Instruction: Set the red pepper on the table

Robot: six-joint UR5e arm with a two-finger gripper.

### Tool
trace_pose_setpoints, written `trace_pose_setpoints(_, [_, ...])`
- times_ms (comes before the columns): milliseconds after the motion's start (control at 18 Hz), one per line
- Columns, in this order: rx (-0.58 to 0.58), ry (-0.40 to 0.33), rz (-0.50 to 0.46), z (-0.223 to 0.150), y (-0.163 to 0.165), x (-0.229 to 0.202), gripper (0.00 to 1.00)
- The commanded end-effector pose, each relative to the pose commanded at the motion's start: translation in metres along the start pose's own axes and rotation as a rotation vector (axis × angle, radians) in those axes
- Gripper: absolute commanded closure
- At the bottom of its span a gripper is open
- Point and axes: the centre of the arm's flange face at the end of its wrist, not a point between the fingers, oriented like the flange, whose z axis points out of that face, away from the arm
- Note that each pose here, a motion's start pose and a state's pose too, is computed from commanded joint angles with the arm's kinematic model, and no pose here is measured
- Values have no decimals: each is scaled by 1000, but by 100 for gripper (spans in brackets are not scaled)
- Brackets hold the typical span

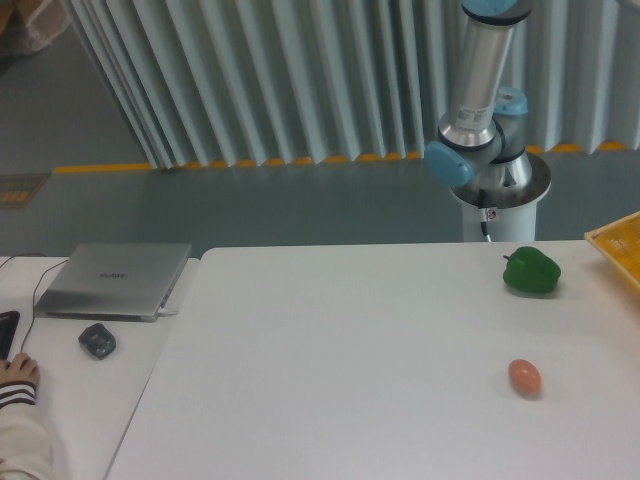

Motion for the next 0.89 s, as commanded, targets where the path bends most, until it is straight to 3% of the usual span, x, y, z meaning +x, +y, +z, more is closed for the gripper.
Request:
trace_pose_setpoints(222, [9, -9, 12, -5, 0, -6, 0])
trace_pose_setpoints(444, [-59, -36, 56, 11, 12, -9, 0])
trace_pose_setpoints(889, [-93, -30, 22, 23, 15, -19, 0])
